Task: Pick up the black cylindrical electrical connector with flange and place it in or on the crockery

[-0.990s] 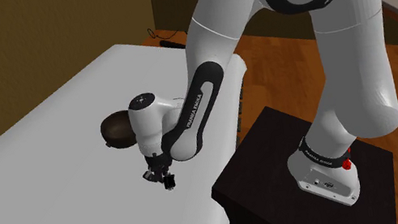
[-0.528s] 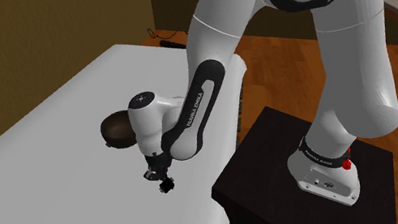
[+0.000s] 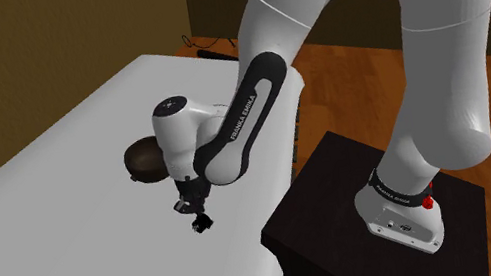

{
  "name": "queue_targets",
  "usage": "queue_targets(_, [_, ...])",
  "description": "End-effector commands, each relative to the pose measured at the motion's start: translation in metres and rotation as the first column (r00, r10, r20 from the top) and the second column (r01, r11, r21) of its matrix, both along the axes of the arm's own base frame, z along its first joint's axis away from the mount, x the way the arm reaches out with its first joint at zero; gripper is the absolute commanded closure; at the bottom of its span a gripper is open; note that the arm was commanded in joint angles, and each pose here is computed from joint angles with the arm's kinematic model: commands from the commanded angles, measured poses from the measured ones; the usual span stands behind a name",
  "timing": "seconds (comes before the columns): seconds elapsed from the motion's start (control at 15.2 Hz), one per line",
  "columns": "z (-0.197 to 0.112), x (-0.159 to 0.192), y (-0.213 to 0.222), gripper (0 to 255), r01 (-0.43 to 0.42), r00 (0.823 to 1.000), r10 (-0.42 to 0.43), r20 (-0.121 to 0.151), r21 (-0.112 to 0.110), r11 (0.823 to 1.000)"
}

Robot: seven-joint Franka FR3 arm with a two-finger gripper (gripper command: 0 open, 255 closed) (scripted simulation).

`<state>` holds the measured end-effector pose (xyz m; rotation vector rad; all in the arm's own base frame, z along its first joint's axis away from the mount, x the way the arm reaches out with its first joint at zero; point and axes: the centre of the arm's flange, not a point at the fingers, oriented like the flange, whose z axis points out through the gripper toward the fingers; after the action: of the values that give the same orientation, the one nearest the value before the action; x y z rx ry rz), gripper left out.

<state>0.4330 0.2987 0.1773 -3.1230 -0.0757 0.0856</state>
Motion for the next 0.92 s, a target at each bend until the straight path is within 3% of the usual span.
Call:
queue_targets(0.0, [0.01, 0.0, 0.0, 255, 0.0, 1.0, 0.0, 0.0, 0.0, 1.0])
queue_targets(0.33, [0.025, 0.0, -0.001, 255, 0.0, 1.0, 0.0, 0.0, 0.0, 1.0])
queue_targets(0.4, [0.025, 0.0, -0.001, 0, 0.0, 1.0, 0.0, 0.0, 0.0, 1.0])
queue_targets(0.66, [-0.015, -0.007, 0.06, 0, -0.016, 1.0, 0.017, 0.001, -0.167, 0.986])
queue_targets(0.73, [-0.024, -0.009, 0.07, 0, -0.019, 1.0, 0.02, 0.001, -0.196, 0.981])
queue_targets(0.86, [-0.034, -0.009, 0.068, 0, -0.019, 1.0, 0.02, 0.001, -0.196, 0.98])
